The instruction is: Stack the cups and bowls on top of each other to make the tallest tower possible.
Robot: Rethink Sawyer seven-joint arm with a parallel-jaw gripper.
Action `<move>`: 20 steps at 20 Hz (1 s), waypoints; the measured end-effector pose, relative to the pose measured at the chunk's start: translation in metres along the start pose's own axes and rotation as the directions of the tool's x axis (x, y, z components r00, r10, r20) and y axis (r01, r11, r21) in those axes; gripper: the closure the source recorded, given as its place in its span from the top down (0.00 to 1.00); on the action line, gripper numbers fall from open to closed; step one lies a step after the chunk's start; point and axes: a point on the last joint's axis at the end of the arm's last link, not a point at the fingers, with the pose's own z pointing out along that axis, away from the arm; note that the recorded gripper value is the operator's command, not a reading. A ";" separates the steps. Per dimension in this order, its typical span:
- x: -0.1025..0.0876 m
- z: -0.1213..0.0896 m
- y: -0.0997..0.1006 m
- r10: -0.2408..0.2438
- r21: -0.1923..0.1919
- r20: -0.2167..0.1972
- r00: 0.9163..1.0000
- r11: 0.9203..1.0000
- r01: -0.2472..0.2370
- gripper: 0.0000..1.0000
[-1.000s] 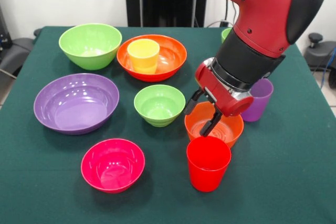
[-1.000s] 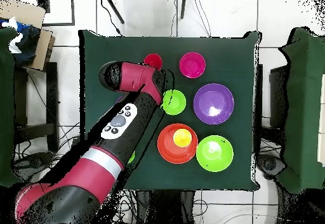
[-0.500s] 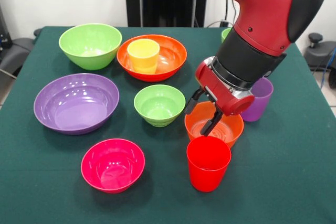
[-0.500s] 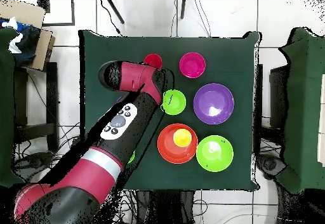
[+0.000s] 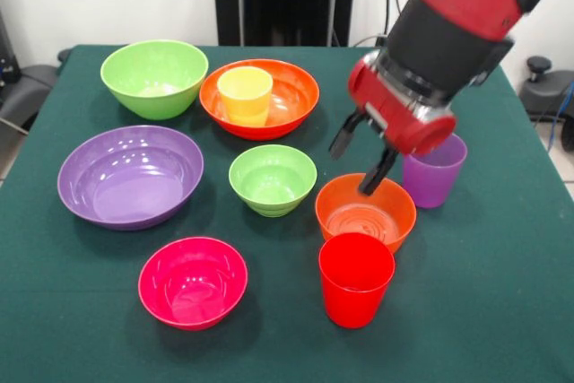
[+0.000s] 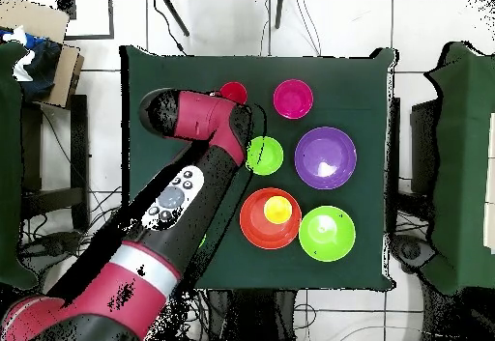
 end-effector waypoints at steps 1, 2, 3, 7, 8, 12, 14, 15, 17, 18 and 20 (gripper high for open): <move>0.000 -0.013 -0.001 0.005 0.002 -0.014 1.000 1.000 -0.005 1.00; 0.000 -0.018 -0.001 0.007 0.003 -0.019 1.000 1.000 -0.006 1.00; 0.001 -0.029 0.000 0.008 0.003 -0.029 1.000 1.000 -0.008 1.00; 0.001 -0.052 0.003 0.010 -0.005 -0.046 0.999 1.000 -0.010 1.00; 0.001 -0.055 0.003 0.011 -0.006 -0.048 0.999 1.000 -0.011 1.00; 0.000 -0.061 0.003 0.013 -0.008 -0.052 0.999 1.000 -0.014 1.00; 0.000 -0.061 0.002 0.014 -0.007 -0.053 0.999 1.000 -0.014 1.00; 0.000 -0.060 0.001 0.015 -0.005 -0.054 0.998 1.000 -0.016 1.00; 0.000 -0.060 -0.002 0.019 0.000 -0.056 0.998 1.000 -0.019 1.00; 0.001 -0.059 -0.008 0.025 0.008 -0.060 0.998 1.000 -0.024 1.00; 0.003 -0.057 -0.018 0.034 0.022 -0.064 0.997 0.999 -0.033 1.00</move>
